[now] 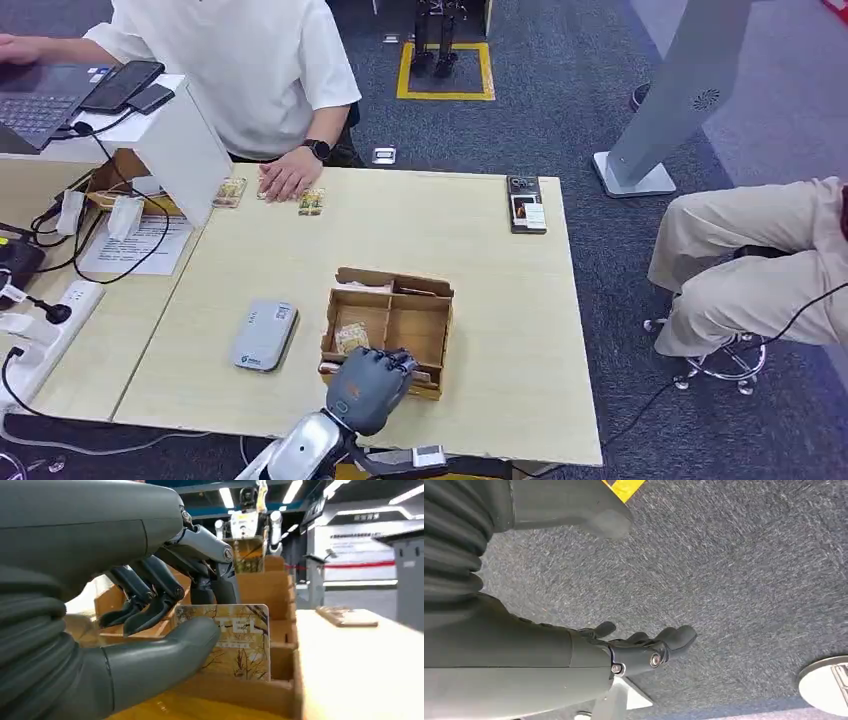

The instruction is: Pass the card to the sensor for recognition and then transmit it.

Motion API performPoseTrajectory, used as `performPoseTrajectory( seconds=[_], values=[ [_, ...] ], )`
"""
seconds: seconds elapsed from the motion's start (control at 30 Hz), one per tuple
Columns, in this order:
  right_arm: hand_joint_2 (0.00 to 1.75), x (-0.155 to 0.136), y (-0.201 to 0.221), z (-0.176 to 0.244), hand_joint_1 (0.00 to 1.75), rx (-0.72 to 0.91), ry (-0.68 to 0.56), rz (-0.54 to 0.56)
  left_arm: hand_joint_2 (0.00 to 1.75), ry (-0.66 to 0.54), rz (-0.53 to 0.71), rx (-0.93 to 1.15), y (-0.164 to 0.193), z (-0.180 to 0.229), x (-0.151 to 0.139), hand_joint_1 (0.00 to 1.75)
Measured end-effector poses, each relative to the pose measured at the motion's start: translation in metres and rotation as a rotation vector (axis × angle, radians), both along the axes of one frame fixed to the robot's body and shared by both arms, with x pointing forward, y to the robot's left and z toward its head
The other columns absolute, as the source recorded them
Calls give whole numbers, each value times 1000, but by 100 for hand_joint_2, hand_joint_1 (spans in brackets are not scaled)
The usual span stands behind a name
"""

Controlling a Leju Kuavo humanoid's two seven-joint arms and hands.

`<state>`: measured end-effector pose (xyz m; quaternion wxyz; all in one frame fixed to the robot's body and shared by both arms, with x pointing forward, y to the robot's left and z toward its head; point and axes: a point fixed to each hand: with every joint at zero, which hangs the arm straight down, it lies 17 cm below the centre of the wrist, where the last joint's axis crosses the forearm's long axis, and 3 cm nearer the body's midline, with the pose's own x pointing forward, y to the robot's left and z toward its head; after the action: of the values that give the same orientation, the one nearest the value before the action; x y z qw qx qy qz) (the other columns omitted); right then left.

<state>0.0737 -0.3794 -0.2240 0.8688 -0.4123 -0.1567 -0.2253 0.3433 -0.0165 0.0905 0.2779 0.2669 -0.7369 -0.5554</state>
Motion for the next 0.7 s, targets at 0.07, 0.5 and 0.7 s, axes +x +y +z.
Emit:
performPoseTrajectory(
  seconds=[0.07, 0.5, 0.7],
  values=[
    [175, 0, 0, 0, 0, -1, 0, 3, 175, -36, -8, -46, -1, 14, -4, 175],
    [175, 0, 0, 0, 0, -2, -2, 3, 175, -145, -61, -564, 11, 120, -27, 175],
    [175, 0, 0, 0, 0, -2, -2, 1, 175, -153, -53, -632, 19, 131, -28, 175]
  ],
)
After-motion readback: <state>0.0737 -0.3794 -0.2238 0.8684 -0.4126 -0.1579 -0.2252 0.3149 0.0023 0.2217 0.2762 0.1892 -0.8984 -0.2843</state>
